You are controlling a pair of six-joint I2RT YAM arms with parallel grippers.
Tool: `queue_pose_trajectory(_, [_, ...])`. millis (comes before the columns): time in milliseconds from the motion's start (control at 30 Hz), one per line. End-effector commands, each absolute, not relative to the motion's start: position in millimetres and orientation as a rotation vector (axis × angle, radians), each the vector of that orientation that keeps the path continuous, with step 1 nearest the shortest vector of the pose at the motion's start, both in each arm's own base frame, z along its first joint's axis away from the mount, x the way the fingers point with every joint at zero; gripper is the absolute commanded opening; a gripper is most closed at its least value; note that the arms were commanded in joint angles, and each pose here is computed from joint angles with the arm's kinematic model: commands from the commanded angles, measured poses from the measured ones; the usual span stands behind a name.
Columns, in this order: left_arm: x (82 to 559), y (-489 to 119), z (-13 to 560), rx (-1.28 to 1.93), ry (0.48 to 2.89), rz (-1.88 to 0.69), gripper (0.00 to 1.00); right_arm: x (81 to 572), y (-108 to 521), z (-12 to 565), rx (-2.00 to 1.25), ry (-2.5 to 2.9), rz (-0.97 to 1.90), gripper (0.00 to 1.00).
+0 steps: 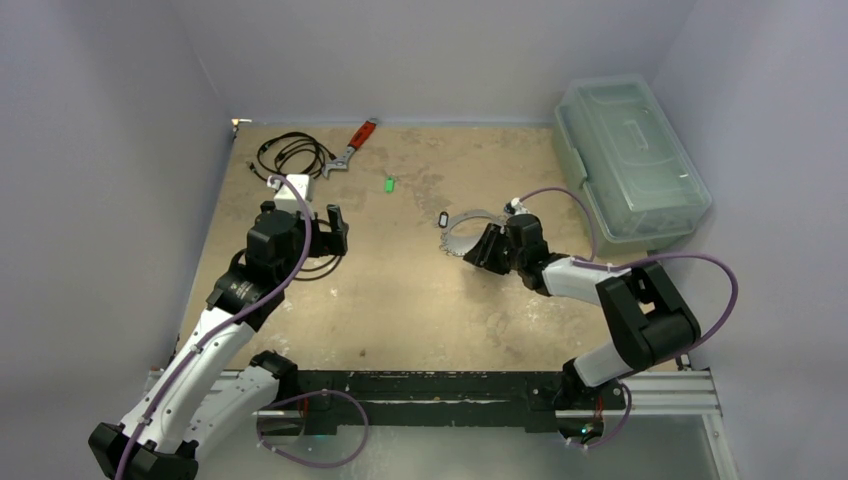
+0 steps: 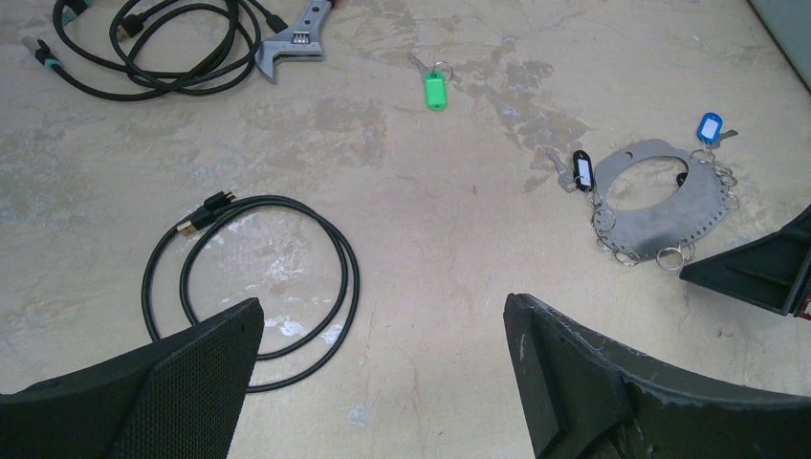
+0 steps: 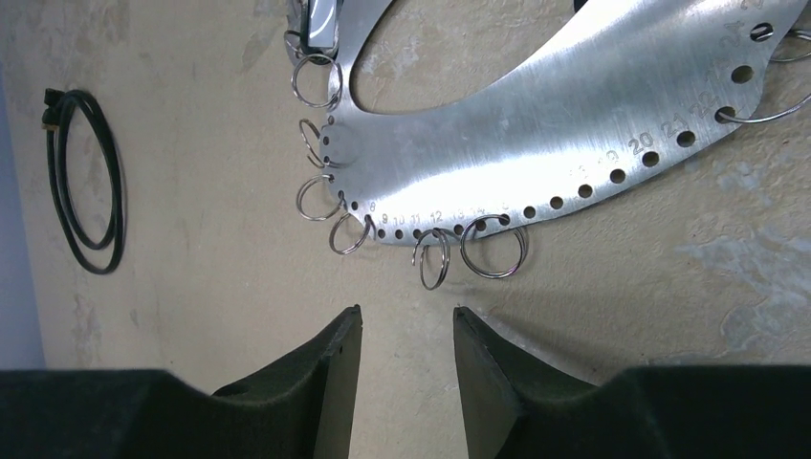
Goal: Put the keys on the keyring
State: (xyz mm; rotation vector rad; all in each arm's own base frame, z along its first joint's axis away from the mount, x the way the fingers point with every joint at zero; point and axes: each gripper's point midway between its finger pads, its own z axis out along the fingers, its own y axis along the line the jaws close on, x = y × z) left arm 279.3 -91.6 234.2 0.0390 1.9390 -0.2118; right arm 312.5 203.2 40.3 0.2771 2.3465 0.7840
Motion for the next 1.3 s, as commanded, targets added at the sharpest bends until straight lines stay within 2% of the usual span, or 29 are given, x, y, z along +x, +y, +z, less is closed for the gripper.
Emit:
queue_pose_trajectory(0, [282, -90, 243, 0.016, 1.903, -0.224, 0.96, 322, 202, 50, 0.263, 2.289, 0.767, 0.42])
queue_pose_trajectory(667, [281, -91, 245, 0.018, 1.894, -0.233, 0.96, 344, 202, 36, 0.296, 2.308, 0.698, 0.27])
queue_pose_trajectory(1033, [280, -93, 246, 0.026, 1.89, -0.246, 0.96, 351, 195, 33, 0.281, 2.313, 0.614, 0.0])
queue_pose_trajectory(1267, [279, -94, 246, 0.027, 1.891, -0.251, 0.96, 350, 188, 39, 0.237, 2.297, 0.566, 0.0])
